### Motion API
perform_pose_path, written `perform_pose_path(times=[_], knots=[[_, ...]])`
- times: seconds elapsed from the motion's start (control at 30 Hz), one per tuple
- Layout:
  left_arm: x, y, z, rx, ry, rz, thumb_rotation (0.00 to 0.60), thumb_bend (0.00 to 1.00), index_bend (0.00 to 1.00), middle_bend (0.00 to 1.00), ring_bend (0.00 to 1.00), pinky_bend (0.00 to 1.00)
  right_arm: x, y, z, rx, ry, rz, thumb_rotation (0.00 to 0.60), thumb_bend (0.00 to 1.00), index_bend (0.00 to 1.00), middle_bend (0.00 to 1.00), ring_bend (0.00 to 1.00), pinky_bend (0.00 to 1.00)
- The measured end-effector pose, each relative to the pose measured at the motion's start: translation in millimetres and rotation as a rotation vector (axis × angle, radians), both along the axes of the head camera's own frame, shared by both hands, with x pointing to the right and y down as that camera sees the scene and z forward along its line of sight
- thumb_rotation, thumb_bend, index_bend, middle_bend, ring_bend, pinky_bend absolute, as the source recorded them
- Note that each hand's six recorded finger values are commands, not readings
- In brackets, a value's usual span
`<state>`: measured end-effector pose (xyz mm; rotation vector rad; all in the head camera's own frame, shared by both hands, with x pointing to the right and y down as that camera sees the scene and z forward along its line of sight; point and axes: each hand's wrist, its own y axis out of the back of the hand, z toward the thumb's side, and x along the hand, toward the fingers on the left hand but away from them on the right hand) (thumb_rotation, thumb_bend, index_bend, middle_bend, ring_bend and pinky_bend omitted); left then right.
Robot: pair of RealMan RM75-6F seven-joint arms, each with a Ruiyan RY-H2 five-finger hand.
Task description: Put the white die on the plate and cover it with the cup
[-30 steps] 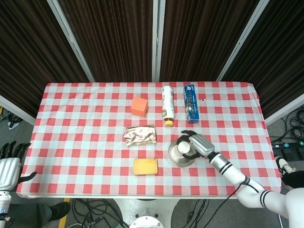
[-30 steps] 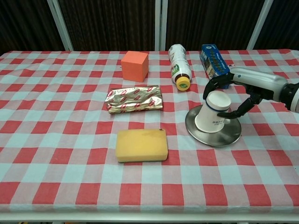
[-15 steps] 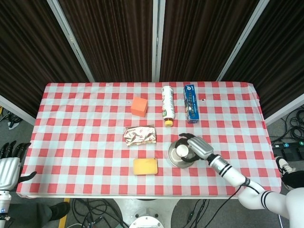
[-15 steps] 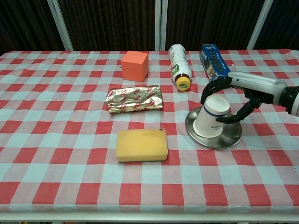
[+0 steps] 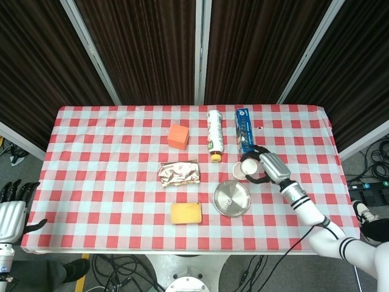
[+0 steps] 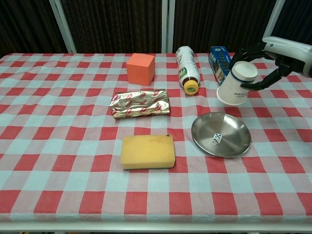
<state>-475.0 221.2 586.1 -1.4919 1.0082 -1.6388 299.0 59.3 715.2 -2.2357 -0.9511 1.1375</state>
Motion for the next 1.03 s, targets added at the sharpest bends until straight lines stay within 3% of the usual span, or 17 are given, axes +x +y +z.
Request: perform_pose_path(times=[0.13,0.2,0.27,0.33,0.47,0.63,0.77,0.9,1.03], knots=[[0,1,0,-0.002,-0.001,-0.002,0.6,0.0,0.15,0.16,0.04,0.0,7,-10,16,-0.023,0.063,0.021,0.6,0.25,0.4,0.3,0.09,0.12],[-1,2,-1,-0.003,-0.003,-0.004,0.6,0.0,0.15,0.16,0.04,0.0,8,-11,26,-0.044,0.089,0.023,0.6,0.25,0.3,0.27,0.07,0.11],[-1,2,-2,-0.003,-0.004,-0.006,0.6,0.0,0.15,0.16,0.04,0.0,8,-9,33,-0.067,0.106,0.018,0.6,0.22,0.13,0.2,0.02,0.08],[-1,2,-2,-0.001,-0.004,-0.006,0.6,0.0,0.15,0.16,0.04,0.0,6,-7,37,-0.084,0.12,0.003,0.6,0.18,0.02,0.12,0.0,0.05],[-2,2,-2,-0.001,-0.003,-0.005,0.6,0.0,0.15,0.16,0.04,0.0,8,-7,30,-0.052,0.121,-0.006,0.6,0.15,0.0,0.04,0.0,0.0],[-2,1,1,-0.002,0.002,-0.003,0.6,0.0,0.15,0.16,0.04,0.0,31,-5,1,0.059,0.14,0.025,0.6,0.15,0.0,0.1,0.0,0.0],[-2,-1,4,0.0,0.007,0.004,0.6,0.0,0.15,0.16,0.04,0.0,59,8,-30,0.177,0.213,0.046,0.6,0.16,0.0,0.13,0.0,0.0],[2,-4,8,0.009,0.016,0.017,0.6,0.0,0.15,0.16,0.04,0.0,89,40,-71,0.266,0.307,0.09,0.6,0.16,0.0,0.13,0.0,0.0],[5,-6,13,0.009,0.022,0.025,0.6,0.0,0.15,0.16,0.04,0.0,114,80,-110,0.303,0.37,0.169,0.6,0.16,0.0,0.13,0.0,0.0]])
